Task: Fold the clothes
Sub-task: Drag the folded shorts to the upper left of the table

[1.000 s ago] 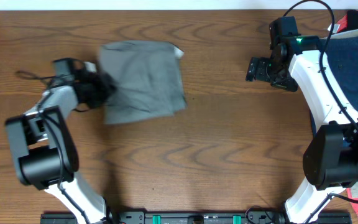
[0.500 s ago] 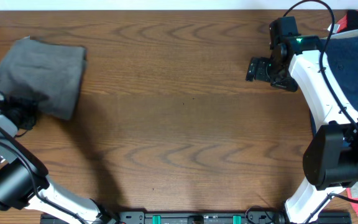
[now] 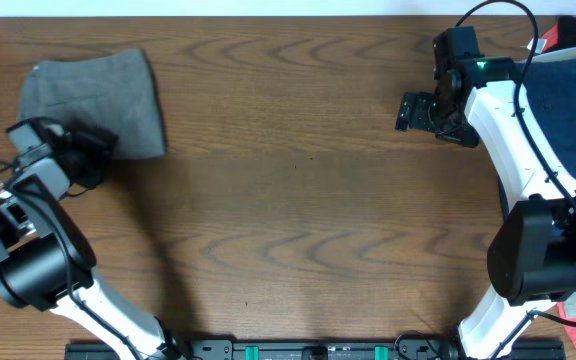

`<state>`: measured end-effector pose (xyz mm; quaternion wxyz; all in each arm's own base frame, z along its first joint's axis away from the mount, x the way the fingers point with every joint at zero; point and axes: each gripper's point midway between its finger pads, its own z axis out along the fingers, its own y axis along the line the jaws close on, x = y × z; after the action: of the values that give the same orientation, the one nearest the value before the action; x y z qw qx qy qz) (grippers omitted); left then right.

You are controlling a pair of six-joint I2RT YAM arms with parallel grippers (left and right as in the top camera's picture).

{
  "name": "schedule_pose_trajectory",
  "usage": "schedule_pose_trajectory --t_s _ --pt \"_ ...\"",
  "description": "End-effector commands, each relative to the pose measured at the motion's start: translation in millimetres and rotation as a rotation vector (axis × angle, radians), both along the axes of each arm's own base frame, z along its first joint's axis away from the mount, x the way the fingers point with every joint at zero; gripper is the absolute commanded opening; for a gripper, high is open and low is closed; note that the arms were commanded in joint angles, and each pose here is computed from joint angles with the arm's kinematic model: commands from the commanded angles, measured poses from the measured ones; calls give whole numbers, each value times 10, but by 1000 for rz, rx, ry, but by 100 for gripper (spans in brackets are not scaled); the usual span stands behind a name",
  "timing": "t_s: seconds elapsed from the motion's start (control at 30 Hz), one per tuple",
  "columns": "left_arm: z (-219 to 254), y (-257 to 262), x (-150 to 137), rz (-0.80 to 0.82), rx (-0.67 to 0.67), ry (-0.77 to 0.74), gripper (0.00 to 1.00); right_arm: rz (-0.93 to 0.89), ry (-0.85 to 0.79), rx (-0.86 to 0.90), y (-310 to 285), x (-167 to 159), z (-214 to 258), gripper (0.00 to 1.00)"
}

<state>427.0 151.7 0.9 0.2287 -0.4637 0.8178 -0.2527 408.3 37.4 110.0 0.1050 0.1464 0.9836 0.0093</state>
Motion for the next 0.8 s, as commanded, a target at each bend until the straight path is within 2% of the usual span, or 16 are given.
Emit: schedule_pose_trajectory --t_s 0.0,0.17,0.4,0.6,0.77 --pt "-387 -512 -158 -150 -69 103 6 7 -8 -12 -17 11 25 99" --pt "-437 -710 -294 -200 -93 172 6 7 -8 -12 -17 11 25 99" --pt "-438 -517 -333 -118 -114 181 6 7 -8 -12 -17 11 25 99" --pt "-410 -558 -227 -41 -156 177 6 7 -8 -12 -17 11 25 99" --pt "-317 -662 38 6 -174 109 6 7 -8 -12 -17 11 25 99"
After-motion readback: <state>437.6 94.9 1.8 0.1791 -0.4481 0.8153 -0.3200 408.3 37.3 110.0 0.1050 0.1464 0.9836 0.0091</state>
